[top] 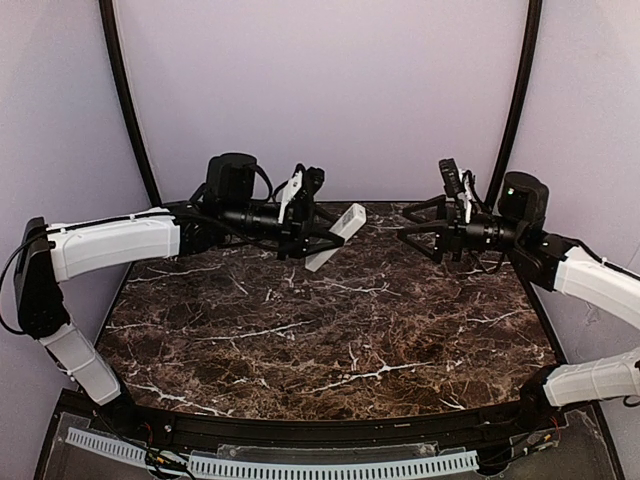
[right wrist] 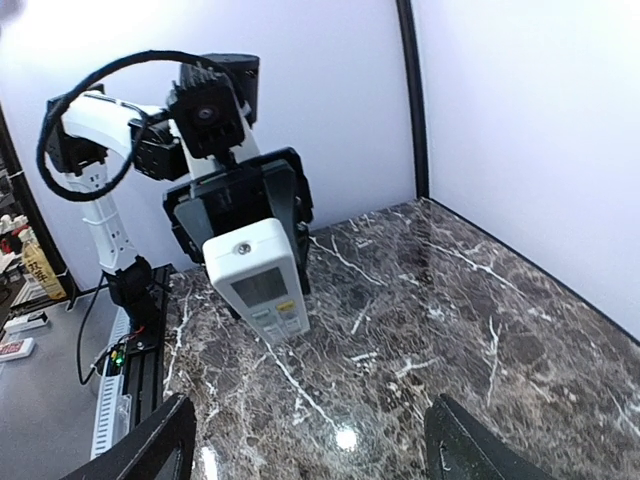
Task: Load the batteries into the remote control
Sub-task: Pass from the left arm to the right
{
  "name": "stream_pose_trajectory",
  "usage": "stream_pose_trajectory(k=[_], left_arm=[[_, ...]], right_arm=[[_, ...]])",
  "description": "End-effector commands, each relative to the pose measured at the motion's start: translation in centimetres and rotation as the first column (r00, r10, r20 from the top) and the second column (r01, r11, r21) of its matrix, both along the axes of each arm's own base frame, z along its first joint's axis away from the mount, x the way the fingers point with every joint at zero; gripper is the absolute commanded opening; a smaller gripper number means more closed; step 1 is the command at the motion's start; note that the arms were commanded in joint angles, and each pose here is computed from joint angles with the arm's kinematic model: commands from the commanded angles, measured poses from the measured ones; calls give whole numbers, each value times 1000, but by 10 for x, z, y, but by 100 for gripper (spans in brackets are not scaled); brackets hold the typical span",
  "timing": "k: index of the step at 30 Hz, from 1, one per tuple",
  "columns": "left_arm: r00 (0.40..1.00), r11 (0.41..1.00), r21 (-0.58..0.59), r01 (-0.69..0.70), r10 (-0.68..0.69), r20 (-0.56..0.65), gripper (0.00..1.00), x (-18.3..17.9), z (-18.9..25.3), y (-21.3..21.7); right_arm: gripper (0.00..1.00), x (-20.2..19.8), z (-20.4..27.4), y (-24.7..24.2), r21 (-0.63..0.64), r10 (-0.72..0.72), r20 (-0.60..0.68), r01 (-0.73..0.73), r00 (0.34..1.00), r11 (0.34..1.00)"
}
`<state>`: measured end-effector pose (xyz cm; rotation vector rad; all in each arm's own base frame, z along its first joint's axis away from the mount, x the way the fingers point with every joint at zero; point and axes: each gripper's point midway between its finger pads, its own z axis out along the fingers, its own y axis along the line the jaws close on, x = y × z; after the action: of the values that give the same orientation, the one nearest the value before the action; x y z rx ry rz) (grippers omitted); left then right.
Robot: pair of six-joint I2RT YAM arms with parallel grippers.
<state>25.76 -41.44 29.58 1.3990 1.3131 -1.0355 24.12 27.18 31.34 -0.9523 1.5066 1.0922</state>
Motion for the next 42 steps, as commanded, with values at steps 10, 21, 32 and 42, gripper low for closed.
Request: stream_pose_trajectory(k=[10,21,32,42], left_arm=[[984,956,-241,170,-176,-3,7,-40,64,7],[982,952,-251,178,-189,-20,7,-43,56,8],[986,955,-252,155,-166,-20,7,-40,50,9],[994,969,-229,93,-103,-32,27,-31,42,9]], right_arm=[[77,-29,56,59,85,236,190,-255,953,963],[70,-33,64,86,85,309,213,-332,927,939],[40,-39,61,96,85,358,202,-380,912,921],[11,-36,58,99,77,359,169,-376,918,923]])
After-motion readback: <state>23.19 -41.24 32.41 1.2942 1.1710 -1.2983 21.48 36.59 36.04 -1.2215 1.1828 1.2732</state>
